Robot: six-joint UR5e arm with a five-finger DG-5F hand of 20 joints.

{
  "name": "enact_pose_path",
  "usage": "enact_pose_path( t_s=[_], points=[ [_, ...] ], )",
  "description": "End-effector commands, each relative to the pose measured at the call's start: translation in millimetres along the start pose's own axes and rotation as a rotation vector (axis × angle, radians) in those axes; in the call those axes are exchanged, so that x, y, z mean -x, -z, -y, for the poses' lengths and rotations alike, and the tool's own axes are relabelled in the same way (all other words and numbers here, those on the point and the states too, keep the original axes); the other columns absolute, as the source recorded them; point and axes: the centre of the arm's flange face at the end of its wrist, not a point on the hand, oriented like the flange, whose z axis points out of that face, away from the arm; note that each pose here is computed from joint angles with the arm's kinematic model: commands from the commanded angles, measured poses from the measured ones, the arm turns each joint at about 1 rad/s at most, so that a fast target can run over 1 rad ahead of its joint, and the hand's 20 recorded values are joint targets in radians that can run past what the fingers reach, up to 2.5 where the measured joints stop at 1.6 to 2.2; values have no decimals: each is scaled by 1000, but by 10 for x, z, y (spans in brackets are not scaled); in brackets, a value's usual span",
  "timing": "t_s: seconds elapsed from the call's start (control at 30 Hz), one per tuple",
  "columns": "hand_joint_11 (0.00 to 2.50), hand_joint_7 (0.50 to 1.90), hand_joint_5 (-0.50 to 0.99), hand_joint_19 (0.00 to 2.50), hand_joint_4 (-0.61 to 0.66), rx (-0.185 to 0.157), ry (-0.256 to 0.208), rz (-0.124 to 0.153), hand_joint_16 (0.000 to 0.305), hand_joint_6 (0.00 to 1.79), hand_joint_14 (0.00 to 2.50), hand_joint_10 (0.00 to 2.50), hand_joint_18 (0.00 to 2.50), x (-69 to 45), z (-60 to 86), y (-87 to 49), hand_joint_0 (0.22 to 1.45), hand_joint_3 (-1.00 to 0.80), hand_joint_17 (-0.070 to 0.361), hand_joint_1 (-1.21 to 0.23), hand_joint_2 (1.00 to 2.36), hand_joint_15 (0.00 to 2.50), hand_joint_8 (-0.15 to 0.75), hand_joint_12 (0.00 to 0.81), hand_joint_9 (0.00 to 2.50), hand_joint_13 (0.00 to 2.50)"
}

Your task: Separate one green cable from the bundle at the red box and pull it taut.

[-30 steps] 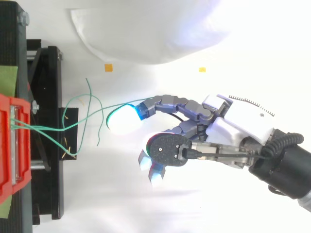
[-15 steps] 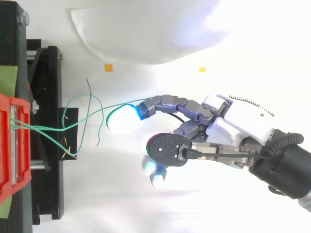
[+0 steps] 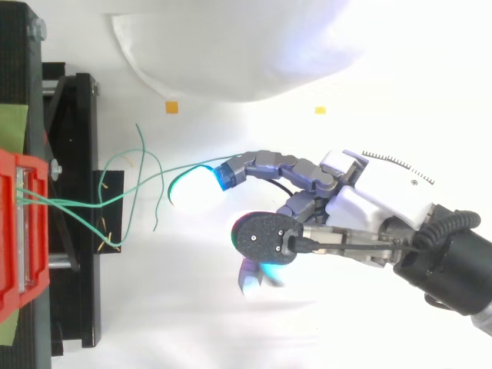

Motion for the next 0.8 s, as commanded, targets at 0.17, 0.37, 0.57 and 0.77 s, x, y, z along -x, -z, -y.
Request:
enact_pose_path(
  t_s=[0.17,0.37,0.57,0.77],
  points=[
    [1417,732,-153,770,155,0,0,0,41,502,22,5,715,0,-1,0,556,-500,92,-750,1000,808,226,334,1201,1085],
    [730,695,-167,740,152,-1,1,0,36,502,18,19,581,2,9,-3,558,-500,81,-739,1000,669,238,423,984,1202],
    [727,696,-167,748,147,0,0,0,35,502,15,16,569,0,-1,0,559,-500,80,-732,1000,660,219,416,1015,1191],
    [747,698,-167,742,146,0,0,0,35,502,17,18,564,0,-1,0,557,-500,80,-729,1000,650,218,417,1029,1183]
  ],
)
